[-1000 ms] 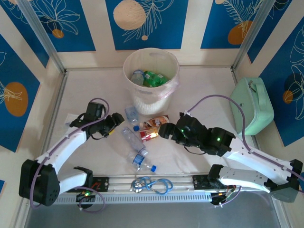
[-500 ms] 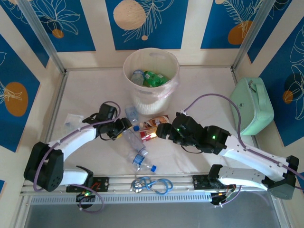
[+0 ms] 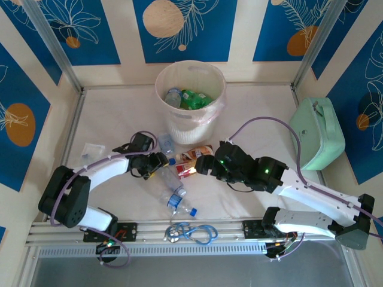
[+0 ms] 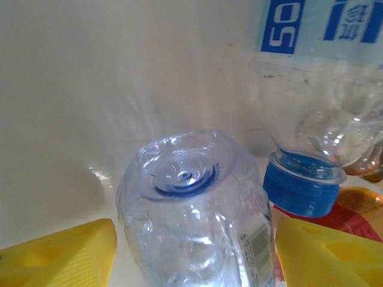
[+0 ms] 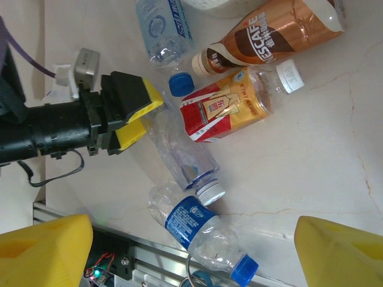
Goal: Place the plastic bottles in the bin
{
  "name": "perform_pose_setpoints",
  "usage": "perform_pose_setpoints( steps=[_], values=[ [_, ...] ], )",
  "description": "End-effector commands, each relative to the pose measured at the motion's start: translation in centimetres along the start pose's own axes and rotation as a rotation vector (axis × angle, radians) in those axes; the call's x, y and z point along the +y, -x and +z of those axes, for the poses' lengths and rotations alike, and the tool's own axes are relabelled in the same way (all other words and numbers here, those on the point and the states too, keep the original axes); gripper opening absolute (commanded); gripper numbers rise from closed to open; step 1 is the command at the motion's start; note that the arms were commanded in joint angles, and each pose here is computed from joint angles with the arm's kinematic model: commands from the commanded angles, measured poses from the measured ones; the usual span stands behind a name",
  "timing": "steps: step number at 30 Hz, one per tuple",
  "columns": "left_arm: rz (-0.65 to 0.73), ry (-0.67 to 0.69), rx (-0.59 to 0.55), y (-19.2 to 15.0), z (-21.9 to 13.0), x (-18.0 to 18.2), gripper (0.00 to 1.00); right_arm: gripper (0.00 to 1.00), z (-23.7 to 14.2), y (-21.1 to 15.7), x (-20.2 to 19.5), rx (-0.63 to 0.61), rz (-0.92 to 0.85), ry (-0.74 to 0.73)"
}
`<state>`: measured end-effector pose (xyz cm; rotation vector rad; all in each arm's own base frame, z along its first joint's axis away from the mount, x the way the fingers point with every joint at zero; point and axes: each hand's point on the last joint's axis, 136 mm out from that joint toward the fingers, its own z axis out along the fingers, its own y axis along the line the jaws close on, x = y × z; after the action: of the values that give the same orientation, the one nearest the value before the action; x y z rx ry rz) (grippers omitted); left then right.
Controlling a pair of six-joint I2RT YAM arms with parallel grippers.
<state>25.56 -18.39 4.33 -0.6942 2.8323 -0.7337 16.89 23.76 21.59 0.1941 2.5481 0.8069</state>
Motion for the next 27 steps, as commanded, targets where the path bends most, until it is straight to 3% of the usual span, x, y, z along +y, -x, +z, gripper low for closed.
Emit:
perform_pose_setpoints(
  steps=[1,14,27],
  values=[
    [-0.011,0.016,0.003,-0.2,0.9,0.3,0.69,0.88,-0.7,0.4,0.6,0.001,-0.007,0.014],
    [-0.015,0.024,0.015,0.1,2.0,0.2,0.56,0.88,-0.3,0.1,0.1,0.012,-0.001,0.003],
    [0.007,-0.156,-0.07,0.7,-3.1,-4.0,0.53,0.87,-0.6,0.1,1.3,0.009,-0.052,0.025]
  ],
)
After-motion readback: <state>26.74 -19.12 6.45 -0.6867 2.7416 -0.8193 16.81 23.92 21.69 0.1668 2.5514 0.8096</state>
